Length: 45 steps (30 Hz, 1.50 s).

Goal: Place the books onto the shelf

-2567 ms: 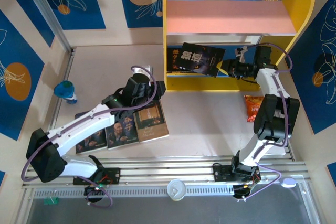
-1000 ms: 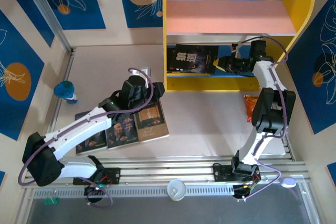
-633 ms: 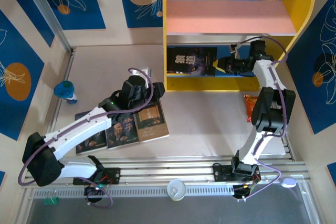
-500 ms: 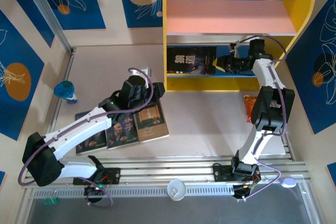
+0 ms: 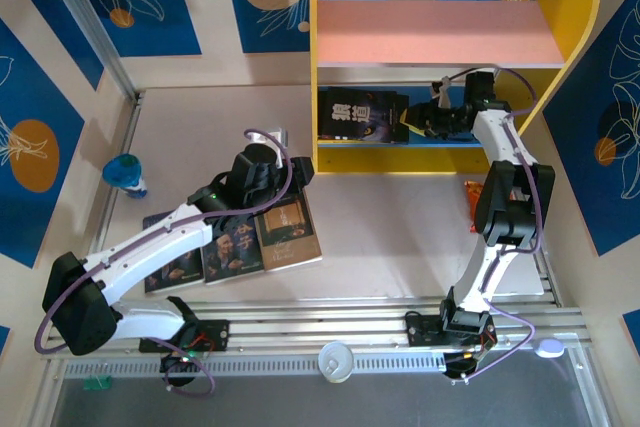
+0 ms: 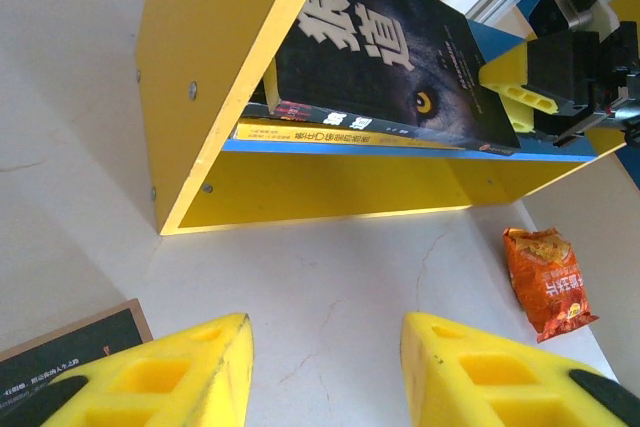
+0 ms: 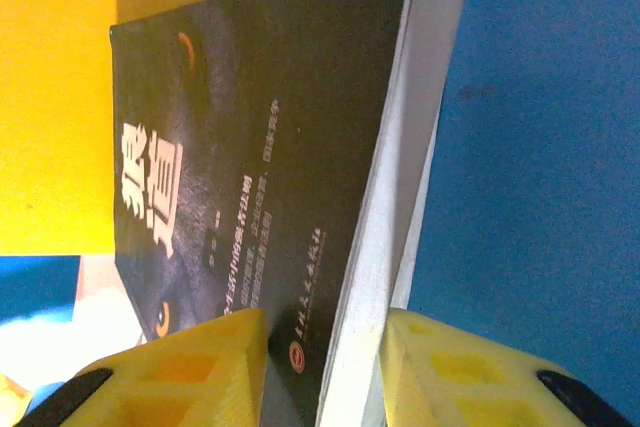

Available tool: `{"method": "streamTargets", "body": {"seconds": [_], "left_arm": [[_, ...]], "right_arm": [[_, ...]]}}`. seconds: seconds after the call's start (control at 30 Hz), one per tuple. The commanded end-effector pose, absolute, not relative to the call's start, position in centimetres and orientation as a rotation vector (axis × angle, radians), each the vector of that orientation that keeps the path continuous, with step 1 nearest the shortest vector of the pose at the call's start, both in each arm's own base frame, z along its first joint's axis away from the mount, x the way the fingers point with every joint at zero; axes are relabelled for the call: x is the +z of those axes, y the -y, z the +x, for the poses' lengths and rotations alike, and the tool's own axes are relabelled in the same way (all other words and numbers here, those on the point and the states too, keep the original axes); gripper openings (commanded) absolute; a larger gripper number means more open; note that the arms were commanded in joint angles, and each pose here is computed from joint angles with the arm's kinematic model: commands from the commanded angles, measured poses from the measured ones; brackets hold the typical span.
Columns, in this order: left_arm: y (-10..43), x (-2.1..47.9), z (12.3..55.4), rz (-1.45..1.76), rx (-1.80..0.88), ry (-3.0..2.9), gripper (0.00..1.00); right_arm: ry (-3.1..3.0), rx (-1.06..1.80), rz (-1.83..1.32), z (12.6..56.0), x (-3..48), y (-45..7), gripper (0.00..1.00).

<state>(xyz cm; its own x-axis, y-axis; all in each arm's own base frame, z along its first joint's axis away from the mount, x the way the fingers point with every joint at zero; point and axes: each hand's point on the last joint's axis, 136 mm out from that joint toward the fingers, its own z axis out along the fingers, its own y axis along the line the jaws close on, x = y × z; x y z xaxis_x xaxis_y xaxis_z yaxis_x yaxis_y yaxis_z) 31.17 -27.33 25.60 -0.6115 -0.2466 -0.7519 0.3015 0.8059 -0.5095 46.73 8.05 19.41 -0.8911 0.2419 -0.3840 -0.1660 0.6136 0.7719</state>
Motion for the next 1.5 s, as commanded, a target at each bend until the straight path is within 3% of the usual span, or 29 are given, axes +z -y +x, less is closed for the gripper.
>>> {"method": "streamTargets", "body": {"seconds": [0.0,0.17,0.27,0.4,1.47], "left_arm": [[27.1,27.2,31.5,0.047,-0.791,-2.049,0.43],[26.8,27.1,31.4,0.044,-0.779,-2.048,0.43],[26.8,27.0,31.4,0.045,-0.778,-2.051,0.43],[26.6,26.8,31.4,0.043,-0.773,-2.055,0.44],[26.1,26.3,31.3,0.039,-0.754,-2.063,0.46]], "right_arm": [[-2.377,1.166,0.068,47.6,20.0,-8.2,0.34],[-2.369,1.125,0.092,47.4,20.1,-8.1,0.36],[-2.368,1.061,0.137,47.4,20.0,-7.4,0.45],[-2.351,1.031,0.150,47.0,20.5,-7.2,0.49],[-2.372,0.890,0.145,43.9,20.9,-8.8,0.47]]}}
